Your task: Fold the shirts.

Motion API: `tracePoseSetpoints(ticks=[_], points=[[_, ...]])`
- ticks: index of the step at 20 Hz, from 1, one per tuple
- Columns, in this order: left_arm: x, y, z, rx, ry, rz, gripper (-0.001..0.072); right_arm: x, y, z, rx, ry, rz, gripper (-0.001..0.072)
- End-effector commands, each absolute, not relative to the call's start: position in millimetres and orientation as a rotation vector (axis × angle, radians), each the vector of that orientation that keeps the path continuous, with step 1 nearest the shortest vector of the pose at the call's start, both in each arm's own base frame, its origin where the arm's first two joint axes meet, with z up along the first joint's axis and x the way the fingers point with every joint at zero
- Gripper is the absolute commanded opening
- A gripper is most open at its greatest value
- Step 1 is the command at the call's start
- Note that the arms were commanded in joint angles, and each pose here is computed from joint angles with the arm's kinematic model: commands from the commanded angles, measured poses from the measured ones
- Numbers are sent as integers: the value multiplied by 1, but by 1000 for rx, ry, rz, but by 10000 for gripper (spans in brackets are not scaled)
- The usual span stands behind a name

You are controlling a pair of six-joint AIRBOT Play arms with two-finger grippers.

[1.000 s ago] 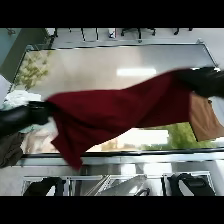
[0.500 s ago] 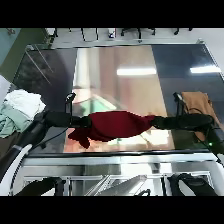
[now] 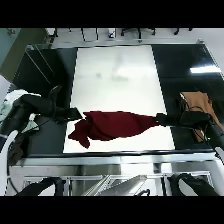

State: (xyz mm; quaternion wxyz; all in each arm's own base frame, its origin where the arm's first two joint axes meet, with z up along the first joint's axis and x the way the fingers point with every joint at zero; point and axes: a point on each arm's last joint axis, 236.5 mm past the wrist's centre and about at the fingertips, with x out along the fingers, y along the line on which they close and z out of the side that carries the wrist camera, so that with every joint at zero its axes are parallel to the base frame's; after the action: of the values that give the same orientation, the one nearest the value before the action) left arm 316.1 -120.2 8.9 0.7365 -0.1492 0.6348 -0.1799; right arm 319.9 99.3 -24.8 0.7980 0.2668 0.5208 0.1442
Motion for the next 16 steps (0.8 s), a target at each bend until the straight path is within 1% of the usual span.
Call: tracePoseSetpoints(ticks=[1, 3, 5, 7, 9, 12, 15, 16], points=[[278, -96, -4, -387, 1403, -334, 697, 324, 90, -24, 572, 1104, 296, 18], [249, -100, -28, -395, 1423, -326, 696, 324, 91, -24, 574, 1105, 297, 18], [230, -113, -52, -406, 1408, -329, 696, 324, 91, -24, 575, 1105, 297, 18], [226, -133, -63, -460, 1364, -348, 696, 323, 92, -24, 576, 1108, 299, 18], [224, -145, -75, -439, 1356, -364, 696, 321, 93, -24, 578, 1114, 304, 18], [214, -156, -96, -400, 1429, -377, 696, 317, 95, -24, 579, 1132, 317, 18], [207, -154, -121, -401, 1515, -343, 694, 315, 97, -25, 580, 1141, 324, 18], [207, -153, -127, -403, 1529, -331, 574, 315, 97, -25, 581, 1141, 324, 18]])
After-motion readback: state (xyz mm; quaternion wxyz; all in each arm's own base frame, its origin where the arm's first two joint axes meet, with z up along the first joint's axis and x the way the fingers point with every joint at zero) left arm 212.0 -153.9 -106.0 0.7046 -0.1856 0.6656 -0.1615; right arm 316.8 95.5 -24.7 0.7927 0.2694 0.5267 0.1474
